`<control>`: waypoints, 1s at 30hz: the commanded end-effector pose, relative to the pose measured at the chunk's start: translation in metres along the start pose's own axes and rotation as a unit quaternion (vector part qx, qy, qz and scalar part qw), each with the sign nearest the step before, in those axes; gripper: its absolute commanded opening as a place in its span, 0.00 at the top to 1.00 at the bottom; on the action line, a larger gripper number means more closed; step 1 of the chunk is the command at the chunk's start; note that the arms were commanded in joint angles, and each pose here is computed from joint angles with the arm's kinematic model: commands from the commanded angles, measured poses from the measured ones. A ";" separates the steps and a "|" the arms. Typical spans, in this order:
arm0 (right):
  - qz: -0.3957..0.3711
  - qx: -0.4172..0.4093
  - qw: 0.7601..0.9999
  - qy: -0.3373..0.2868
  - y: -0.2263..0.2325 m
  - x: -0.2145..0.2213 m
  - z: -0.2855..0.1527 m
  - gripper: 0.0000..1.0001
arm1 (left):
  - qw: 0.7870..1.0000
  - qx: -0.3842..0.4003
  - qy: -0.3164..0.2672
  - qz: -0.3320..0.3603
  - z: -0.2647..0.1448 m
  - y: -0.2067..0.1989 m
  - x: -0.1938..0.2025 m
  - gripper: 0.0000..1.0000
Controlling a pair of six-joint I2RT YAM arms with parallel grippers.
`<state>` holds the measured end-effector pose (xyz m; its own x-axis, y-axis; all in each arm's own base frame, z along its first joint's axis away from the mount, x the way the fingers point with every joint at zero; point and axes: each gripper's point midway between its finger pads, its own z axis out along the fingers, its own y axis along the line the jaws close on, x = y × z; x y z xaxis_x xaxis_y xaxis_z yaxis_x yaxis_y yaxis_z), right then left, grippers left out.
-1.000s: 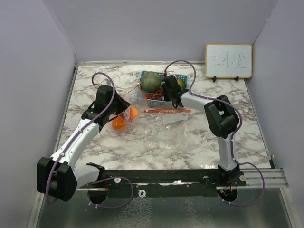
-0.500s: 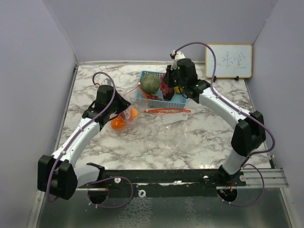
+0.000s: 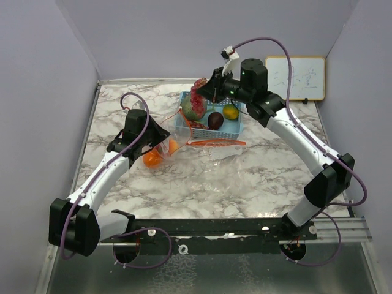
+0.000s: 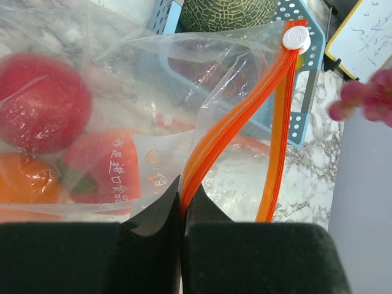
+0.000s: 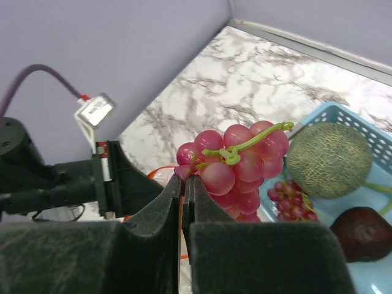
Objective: Place the food in the zip-top bag and seal the zipper
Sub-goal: Pick up the fake fruit from the bin, then place the fake fruit in the zipper food storage bag.
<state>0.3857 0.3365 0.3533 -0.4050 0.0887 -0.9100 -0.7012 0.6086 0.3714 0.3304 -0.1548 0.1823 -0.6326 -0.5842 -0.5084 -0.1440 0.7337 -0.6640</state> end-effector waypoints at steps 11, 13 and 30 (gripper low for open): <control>0.029 -0.110 0.992 0.061 0.057 0.054 0.022 0.98 | 1.000 0.027 0.002 0.001 0.001 -0.014 -0.005 1.00; 0.024 -0.104 0.991 0.082 0.058 0.072 0.026 0.98 | 1.000 0.027 0.002 0.000 0.001 -0.014 -0.005 1.00; -0.034 0.096 0.991 0.089 -0.007 0.071 0.015 0.12 | 1.000 0.019 0.002 0.001 0.003 -0.012 -0.006 1.00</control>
<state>0.3401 0.3821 0.2535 -0.5292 -0.1426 -0.8364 -0.7083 0.6170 0.3429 0.3313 -0.1587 0.1738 -0.6550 -0.5765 -0.4885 -0.1504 0.7330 -0.6634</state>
